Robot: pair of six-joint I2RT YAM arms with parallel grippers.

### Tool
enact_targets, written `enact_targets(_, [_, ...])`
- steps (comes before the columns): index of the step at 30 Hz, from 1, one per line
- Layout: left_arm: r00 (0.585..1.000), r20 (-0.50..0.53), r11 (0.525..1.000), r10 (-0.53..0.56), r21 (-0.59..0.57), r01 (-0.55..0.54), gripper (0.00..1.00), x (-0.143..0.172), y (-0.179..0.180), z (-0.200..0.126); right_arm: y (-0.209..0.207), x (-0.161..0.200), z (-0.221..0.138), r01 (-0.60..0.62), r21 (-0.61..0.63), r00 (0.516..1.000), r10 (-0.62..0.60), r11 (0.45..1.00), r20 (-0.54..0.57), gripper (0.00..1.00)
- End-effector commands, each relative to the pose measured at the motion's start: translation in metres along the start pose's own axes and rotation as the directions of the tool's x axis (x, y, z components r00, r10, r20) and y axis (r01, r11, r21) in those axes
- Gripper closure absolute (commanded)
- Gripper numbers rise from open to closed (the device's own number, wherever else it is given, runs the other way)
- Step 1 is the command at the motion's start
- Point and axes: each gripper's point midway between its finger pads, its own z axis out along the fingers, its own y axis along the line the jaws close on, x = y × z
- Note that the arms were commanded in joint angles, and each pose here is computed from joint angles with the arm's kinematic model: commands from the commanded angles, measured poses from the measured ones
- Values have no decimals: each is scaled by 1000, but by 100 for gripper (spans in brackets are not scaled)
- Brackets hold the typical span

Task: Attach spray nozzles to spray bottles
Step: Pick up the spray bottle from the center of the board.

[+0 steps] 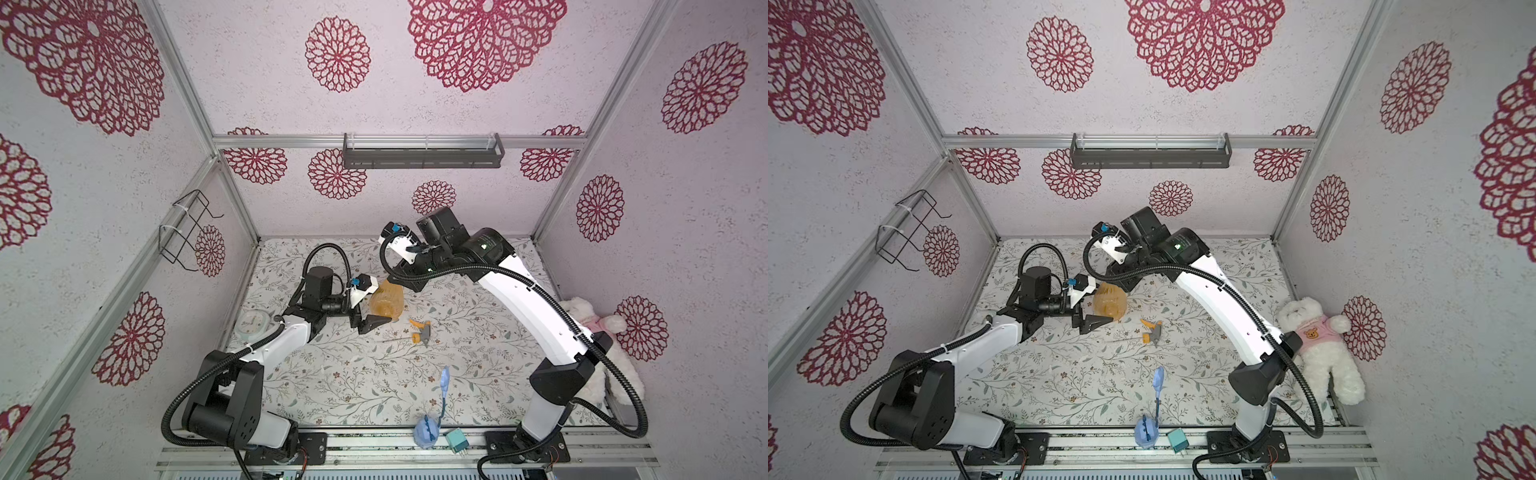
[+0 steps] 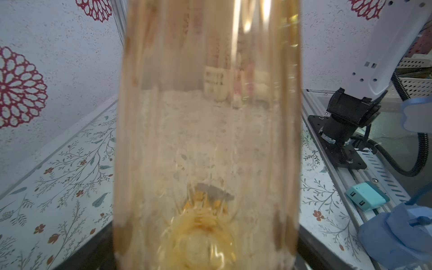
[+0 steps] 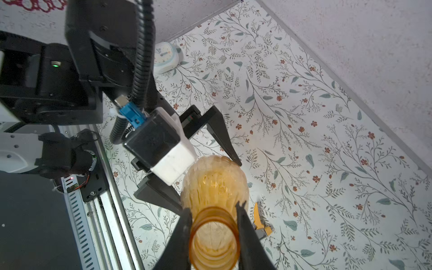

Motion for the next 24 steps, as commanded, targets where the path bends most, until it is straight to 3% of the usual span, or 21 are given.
enact_targets(1, [995,33,995,99,23,-100,3,-14,-3,7,68,-25,-33,94,-250,987,-58,964,148,100])
enact_targets(9, [991,45,991,124,52,-126,0,-24,-11,16,69,-17,-32,101,-253,985,-61,962,161,100])
enact_targets(17, [995,-1,994,101,33,-100,29,-21,-6,17,59,-8,-36,80,-230,985,-41,970,169,100])
enact_targets(24, [995,-44,996,94,1,-94,43,-15,-2,17,48,1,-33,55,-208,988,-23,977,154,100])
